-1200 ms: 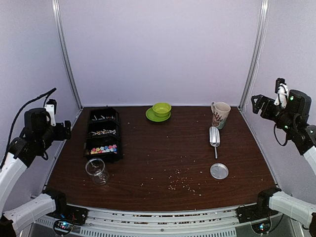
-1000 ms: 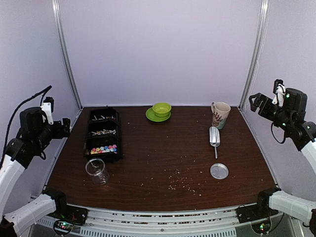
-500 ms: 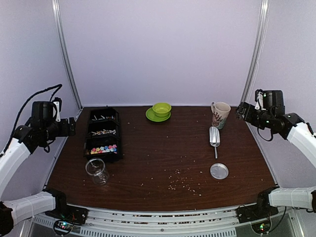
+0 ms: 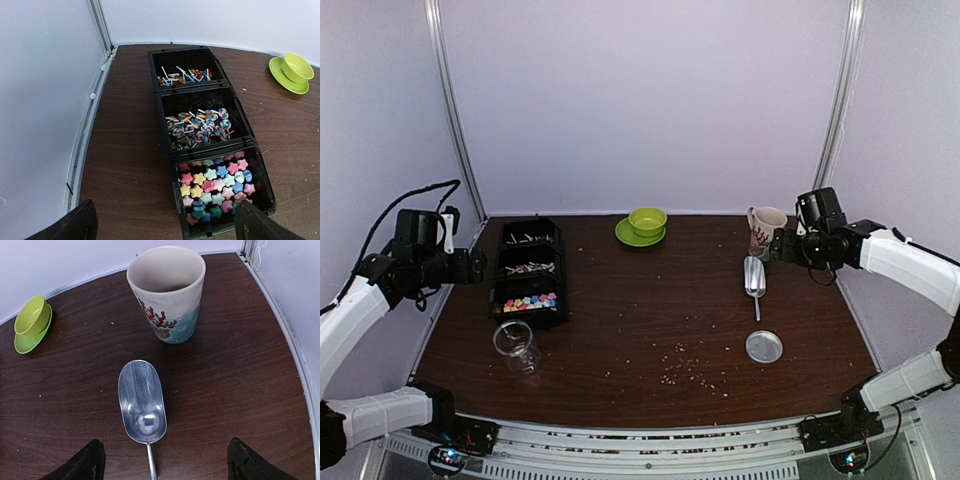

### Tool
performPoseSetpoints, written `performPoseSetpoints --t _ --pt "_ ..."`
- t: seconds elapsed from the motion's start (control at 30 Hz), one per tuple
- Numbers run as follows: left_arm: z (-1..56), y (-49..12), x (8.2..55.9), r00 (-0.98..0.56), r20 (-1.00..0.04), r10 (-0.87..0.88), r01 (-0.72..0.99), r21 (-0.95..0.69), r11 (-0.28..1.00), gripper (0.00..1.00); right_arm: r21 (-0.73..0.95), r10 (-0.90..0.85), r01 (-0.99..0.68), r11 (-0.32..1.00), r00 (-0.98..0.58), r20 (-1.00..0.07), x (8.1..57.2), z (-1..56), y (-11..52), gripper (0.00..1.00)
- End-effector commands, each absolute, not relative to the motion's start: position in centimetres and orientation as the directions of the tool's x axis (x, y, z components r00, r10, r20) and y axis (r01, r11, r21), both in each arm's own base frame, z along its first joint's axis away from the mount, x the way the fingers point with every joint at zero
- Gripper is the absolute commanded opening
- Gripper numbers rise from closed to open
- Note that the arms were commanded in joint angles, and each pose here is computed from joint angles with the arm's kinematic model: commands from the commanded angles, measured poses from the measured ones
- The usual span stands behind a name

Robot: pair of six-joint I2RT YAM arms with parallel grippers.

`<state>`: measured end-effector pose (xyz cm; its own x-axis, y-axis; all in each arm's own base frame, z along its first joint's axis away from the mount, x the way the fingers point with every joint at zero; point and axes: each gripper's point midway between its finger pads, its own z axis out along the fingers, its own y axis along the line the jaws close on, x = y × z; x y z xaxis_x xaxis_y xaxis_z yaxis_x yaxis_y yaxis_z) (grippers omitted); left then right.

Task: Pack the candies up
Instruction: Pick up the spatula from the center of the board.

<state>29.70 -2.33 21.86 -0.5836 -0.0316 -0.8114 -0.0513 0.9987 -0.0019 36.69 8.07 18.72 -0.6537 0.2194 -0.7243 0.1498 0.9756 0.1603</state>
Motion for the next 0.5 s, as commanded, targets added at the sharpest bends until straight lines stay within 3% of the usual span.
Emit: performPoseSetpoints --t 0.0,0.47 --pt "22.7 -2.4 30.0 -0.556 -0.830 -0.041 -0.045 -0.019 0.999 0.98 0.184 0.220 0.126 0.975 -0.667 -0.712 38.3 17.6 9.9 0.82" --pt "22.4 -2.2 30.2 -0.562 -0.826 -0.047 -0.063 -0.014 0.998 0.98 0.075 0.112 0.084 0.994 -0.808 -0.579 38.0 8.9 13.2 0.75"
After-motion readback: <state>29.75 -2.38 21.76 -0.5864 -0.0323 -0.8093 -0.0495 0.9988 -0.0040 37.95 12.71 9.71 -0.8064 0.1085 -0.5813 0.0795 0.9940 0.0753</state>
